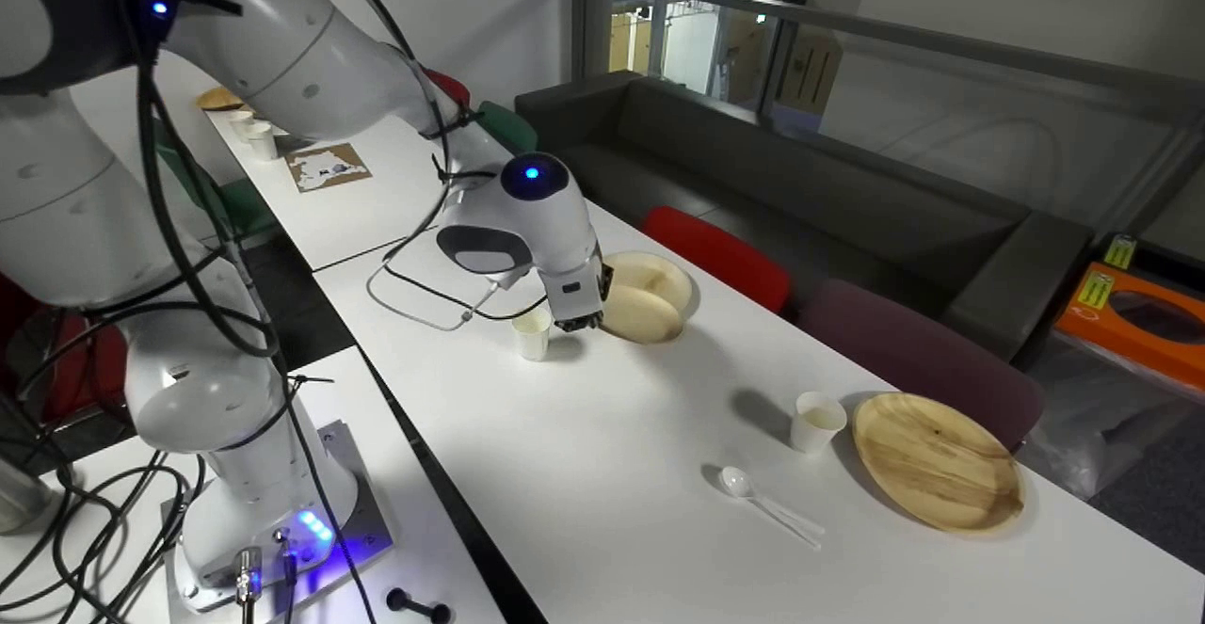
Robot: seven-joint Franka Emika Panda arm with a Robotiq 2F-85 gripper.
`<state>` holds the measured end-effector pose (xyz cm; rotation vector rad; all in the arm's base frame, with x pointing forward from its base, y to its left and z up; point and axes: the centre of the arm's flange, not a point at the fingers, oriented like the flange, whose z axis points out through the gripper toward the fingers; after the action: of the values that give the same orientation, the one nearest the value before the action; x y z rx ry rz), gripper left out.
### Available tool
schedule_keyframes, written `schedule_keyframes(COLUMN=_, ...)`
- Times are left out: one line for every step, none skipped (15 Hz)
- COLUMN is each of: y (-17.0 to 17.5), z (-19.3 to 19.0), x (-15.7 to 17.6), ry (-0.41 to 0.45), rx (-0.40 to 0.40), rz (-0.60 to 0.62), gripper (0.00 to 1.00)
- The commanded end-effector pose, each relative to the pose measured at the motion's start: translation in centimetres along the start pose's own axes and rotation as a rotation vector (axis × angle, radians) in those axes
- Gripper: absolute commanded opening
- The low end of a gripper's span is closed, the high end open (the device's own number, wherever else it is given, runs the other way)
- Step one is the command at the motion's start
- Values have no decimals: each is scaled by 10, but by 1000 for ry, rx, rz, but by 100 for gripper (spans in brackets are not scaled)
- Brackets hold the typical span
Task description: Move the plate to the left
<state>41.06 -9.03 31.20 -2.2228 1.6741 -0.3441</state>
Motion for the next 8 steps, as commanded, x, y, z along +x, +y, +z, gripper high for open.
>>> schedule_keyframes(y=12, z=-84, x=-26, ry=-33, rx=148, rz=-78, gripper=1)
schedule_keyframes(y=10, z=-98, x=-32, ry=-40, rx=172, rz=-103, gripper=1)
schedule_keyframes(y=10, z=-110, x=-39, ry=-55, rx=181, rz=-141, gripper=1)
schedule_keyframes(y=13, z=-121, x=-48, ry=-80, rx=173, rz=-187, gripper=1)
schedule_keyframes(y=19, z=-128, x=-57, ry=-114, rx=155, rz=-242, gripper=1)
schedule_keyframes(y=23, z=-135, x=-65, ry=-142, rx=131, rz=-300, gripper=1)
schedule_keyframes(y=27, z=-143, x=-74, ry=-172, rx=91, rz=-348, gripper=1)
schedule_keyframes(y=32, z=-149, x=-81, ry=-203, rx=58, rz=-396, gripper=1)
